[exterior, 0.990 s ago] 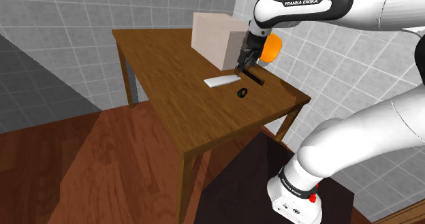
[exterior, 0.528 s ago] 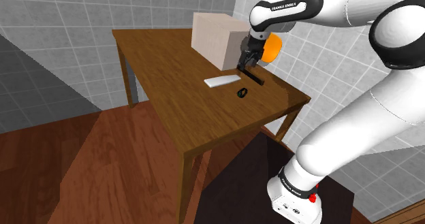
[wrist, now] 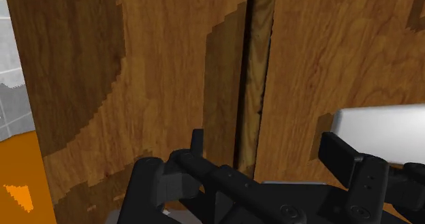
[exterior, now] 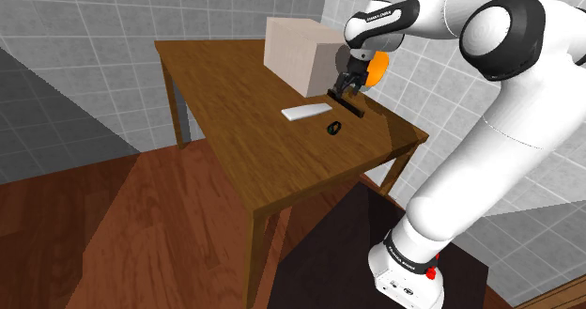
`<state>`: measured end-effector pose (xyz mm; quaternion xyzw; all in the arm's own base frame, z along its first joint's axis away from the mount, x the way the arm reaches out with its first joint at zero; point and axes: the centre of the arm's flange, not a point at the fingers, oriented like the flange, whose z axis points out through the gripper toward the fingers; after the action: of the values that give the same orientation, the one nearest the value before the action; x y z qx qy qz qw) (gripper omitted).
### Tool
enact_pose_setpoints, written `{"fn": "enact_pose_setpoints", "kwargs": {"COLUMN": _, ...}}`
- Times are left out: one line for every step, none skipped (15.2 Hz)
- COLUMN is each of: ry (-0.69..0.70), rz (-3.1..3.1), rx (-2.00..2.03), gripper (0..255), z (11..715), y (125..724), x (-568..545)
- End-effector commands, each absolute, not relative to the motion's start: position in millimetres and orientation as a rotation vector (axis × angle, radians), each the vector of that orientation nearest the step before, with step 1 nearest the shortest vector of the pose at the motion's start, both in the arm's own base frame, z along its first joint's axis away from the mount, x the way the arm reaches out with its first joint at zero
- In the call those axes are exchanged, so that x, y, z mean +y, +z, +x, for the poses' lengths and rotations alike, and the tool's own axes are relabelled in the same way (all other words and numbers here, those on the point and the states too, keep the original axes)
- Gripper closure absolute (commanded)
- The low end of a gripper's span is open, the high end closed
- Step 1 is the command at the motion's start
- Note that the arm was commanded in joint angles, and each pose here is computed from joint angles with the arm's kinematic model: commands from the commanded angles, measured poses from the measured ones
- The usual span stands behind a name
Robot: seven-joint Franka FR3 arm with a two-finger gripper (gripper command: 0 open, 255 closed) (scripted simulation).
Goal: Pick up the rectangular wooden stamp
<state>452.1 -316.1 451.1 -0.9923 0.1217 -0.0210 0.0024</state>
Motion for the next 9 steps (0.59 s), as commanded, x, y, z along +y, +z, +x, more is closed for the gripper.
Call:
{"fn": "enact_pose_setpoints", "kwargs": {"ry": -0.066, "rz": -3.112, "rx": 0.388, "gripper": 0, "z": 452.7, "y": 442.3, "x": -320.6}}
{"fn": "enact_pose_setpoints", "kwargs": {"ry": -0.066, "rz": -3.112, "rx": 0.388, "gripper": 0, "z": 452.7, "y": 437.0, "x": -320.6}}
{"fn": "enact_pose_setpoints", "kwargs": {"ry": -0.066, "rz": -3.112, "rx": 0.388, "gripper": 0, "z": 452.7, "y": 431.8, "x": -320.6}}
{"fn": "enact_pose_setpoints", "kwargs": {"ry": -0.066, "rz": -3.112, "rx": 0.388, "gripper": 0, "z": 452.7, "y": 426.5, "x": -320.6}}
{"fn": "enact_pose_setpoints", "kwargs": {"ry": -0.066, "rz": -3.112, "rx": 0.388, "gripper": 0, "z": 452.7, "y": 421.2, "x": -320.6}}
{"fn": "enact_pose_setpoints", "kwargs": {"ry": -0.066, "rz": -3.112, "rx": 0.388, "gripper": 0, "z": 452.7, "y": 412.9, "x": -320.6}}
{"fn": "enact_pose_setpoints", "kwargs": {"ry": -0.066, "rz": -3.112, "rx": 0.388, "gripper": 0, "z": 452.6, "y": 412.9, "x": -320.6}}
{"fn": "enact_pose_setpoints", "kwargs": {"ry": -0.066, "rz": -3.112, "rx": 0.388, "gripper": 0, "z": 452.6, "y": 412.9, "x": -320.6}}
{"fn": "enact_pose_setpoints", "kwargs": {"ry": -0.066, "rz": -3.112, "rx": 0.388, "gripper": 255, "z": 452.7, "y": 412.6, "x": -320.3}}
